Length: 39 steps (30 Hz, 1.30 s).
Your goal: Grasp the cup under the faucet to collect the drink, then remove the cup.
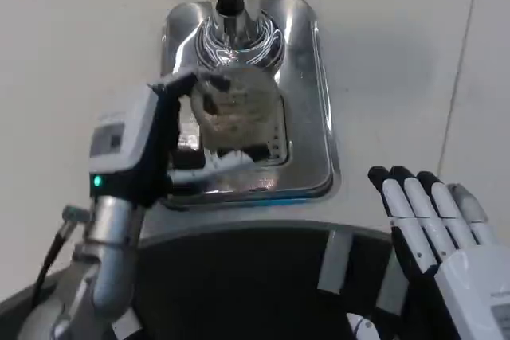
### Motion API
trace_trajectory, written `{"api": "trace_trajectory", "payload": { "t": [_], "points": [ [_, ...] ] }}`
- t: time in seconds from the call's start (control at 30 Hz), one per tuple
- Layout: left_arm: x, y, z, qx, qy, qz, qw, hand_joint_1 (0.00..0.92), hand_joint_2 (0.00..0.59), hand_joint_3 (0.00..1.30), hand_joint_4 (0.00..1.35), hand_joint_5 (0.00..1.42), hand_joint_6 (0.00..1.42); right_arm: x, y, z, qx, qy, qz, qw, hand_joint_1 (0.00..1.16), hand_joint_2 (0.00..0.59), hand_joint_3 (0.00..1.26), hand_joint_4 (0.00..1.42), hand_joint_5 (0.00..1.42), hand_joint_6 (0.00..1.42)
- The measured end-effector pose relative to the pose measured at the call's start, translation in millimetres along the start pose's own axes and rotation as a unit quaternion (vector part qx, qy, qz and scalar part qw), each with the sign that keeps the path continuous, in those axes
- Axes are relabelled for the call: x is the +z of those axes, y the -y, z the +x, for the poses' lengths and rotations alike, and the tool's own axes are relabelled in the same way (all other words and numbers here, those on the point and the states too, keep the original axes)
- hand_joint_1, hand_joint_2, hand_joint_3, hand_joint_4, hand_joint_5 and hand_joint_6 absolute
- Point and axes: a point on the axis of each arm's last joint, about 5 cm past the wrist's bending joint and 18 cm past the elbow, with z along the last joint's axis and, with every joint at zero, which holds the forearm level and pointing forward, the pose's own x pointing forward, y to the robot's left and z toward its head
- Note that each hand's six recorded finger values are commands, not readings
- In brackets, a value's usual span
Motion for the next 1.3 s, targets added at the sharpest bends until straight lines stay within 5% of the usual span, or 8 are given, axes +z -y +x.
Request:
{"api": "trace_trajectory", "payload": {
  "t": [0.47, 0.6, 0.77, 1.17, 1.3],
  "points": [
    [-9.4, -2.3, 24.3, 0.011, -0.017, 0.027, 0.9994, 0.734, 0.032, 1.01, 1.1, 1.29, 1.4, -3.0, 0.1, -5.0, 0.016, -0.002, 0.0, 0.9999, 0.35, 0.491, 0.0, 0.0, 0.0, 0.0],
    [-10.2, -2.5, 23.6, 0.012, -0.016, 0.028, 0.9994, 0.633, 0.0, 0.71, 0.84, 1.07, 1.26, -3.0, -0.1, -4.9, 0.016, -0.002, 0.001, 0.9999, 0.35, 0.491, 0.0, 0.0, 0.0, 0.0],
    [-11.5, -4.8, 23.3, 0.005, -0.015, 0.021, 0.9997, 0.365, 0.044, 0.41, 0.45, 0.83, 0.98, -2.7, 0.0, -2.9, 0.012, 0.001, 0.002, 0.9999, 0.35, 0.491, 0.0, 0.0, 0.0, 0.0],
    [-16.0, -16.5, 22.1, -0.01, -0.008, -0.003, 0.9999, 0.168, 0.042, 0.25, 0.3, 0.66, 0.78, -0.2, -0.5, 0.0, 0.013, 0.011, 0.01, 0.9998, 0.35, 0.491, 0.0, 0.0, 0.0, 0.0],
    [-29.7, -39.3, 7.4, 0.0, -0.004, 0.024, 0.9997, 0.156, 0.038, 0.22, 0.27, 0.62, 0.72, -0.2, 0.4, 2.0, 0.005, 0.01, 0.027, 0.9996, 0.36, 0.491, 0.0, 0.0, 0.0, 0.0]
  ]
}}
